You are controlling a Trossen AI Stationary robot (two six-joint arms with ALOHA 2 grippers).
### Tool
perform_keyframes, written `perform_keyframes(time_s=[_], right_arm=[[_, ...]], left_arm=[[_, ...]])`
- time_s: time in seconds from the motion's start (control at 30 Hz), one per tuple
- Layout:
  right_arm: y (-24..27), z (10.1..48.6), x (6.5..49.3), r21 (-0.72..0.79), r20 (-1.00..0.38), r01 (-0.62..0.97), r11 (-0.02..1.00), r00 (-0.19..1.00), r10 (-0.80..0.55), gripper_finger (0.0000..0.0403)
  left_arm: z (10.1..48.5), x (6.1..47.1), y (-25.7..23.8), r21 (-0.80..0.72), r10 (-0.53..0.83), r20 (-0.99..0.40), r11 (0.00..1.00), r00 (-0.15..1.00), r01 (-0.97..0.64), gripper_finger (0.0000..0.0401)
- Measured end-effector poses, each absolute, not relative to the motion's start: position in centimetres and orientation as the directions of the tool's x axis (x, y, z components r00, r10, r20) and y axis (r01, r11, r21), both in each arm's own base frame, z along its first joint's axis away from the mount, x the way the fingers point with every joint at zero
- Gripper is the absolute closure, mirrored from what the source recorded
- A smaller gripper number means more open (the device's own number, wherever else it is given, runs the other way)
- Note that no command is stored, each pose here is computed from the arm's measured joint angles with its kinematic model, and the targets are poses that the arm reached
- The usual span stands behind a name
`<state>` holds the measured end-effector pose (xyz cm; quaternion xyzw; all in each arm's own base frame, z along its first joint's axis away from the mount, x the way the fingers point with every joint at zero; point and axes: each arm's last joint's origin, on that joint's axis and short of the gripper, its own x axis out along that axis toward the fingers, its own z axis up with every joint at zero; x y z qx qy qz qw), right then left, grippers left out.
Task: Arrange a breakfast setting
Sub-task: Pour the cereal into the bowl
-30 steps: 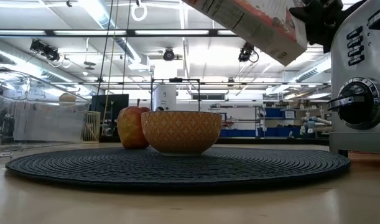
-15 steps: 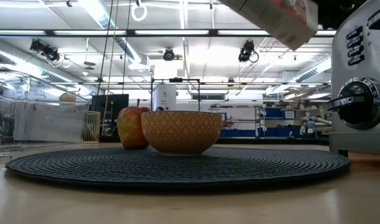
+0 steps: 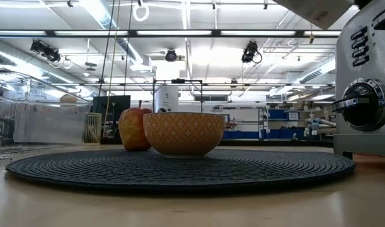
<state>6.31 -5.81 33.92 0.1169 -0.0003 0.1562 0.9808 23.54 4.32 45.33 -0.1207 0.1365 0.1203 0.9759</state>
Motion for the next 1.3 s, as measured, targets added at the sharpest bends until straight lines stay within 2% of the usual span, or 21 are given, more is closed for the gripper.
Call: perform_keyframes(time_s=[0.3,0.5,0.63,0.83,1.3], right_arm=[[-2.6,31.7,4.5,0.213,-0.002,-0.126,0.969,0.992,0.129,0.0161],[-1.3,29.5,3.7,0.255,-0.099,-0.02,0.967,0.994,0.047,0.0161],[-0.7,28.7,3.3,0.246,-0.132,-0.021,0.969,0.99,0.055,0.0161],[-0.6,29.5,3.2,0.157,-0.136,-0.027,0.987,0.99,0.048,0.0162],[-3.3,30.5,5.1,-0.058,-0.235,-0.082,0.995,0.97,0.066,0.0162]], left_arm=[[45.7,23.7,4.4,-0.176,0.234,-0.256,0.943,0.938,-0.283,0.0246],[45.6,23.7,4.2,-0.161,0.225,-0.268,0.948,0.937,-0.274,0.0246],[44.8,24.4,3.8,-0.158,0.205,-0.296,0.953,0.933,-0.259,0.0246],[42.2,25.3,3.2,-0.159,0.185,-0.351,0.955,0.918,-0.253,0.0246],[37.8,26.5,1.7,-0.21,0.128,-0.403,0.951,0.906,-0.228,0.0246]])
